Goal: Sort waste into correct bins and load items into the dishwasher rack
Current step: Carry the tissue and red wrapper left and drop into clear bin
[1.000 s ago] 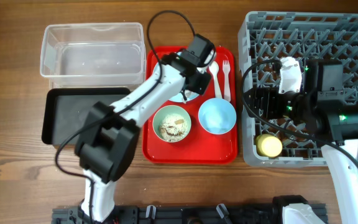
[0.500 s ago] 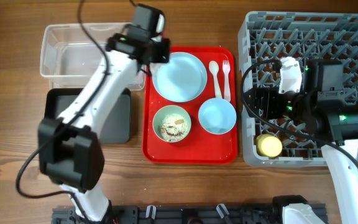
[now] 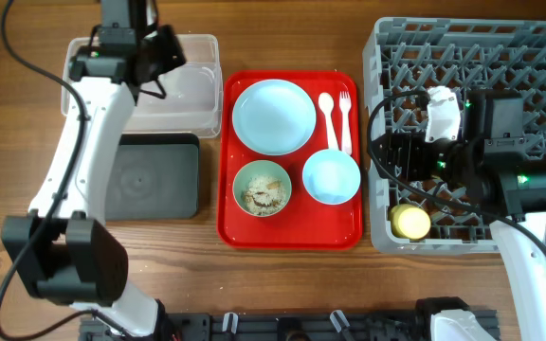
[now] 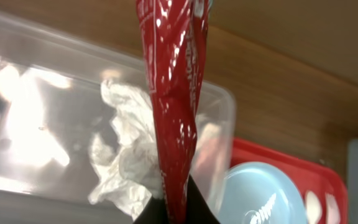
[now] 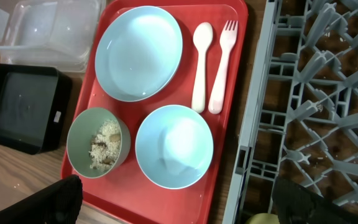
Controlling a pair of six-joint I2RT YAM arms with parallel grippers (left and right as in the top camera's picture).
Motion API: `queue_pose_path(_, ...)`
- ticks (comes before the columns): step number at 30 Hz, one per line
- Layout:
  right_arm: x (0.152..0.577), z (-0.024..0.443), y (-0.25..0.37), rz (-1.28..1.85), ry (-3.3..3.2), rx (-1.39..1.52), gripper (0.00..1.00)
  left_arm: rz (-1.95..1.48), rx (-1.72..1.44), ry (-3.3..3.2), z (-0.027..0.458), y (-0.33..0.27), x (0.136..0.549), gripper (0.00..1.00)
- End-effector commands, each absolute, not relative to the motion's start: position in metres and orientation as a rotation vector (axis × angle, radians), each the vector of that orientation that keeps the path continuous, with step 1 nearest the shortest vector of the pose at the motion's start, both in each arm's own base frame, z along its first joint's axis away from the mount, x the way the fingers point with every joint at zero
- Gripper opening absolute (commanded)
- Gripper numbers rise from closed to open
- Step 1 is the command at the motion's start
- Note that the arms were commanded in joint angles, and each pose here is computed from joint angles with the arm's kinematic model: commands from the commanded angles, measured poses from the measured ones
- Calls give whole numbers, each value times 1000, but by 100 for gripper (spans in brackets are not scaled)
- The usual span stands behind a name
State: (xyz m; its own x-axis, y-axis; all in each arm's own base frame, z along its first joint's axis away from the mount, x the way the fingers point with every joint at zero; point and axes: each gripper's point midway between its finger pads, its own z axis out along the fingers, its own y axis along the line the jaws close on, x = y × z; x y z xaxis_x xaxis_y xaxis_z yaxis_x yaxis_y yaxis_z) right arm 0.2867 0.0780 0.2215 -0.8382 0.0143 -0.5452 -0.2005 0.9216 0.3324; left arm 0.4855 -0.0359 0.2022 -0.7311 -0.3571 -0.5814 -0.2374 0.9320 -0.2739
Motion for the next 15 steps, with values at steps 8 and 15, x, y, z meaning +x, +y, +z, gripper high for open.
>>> queue_pose_path(8,288,229,84,540,2498,-167,100,-147,-663,2630,104,-1,480,75)
queue_pose_path(15,288,229,84,540,2499,-166,100,-165,-640,2586,121,-1,483,95)
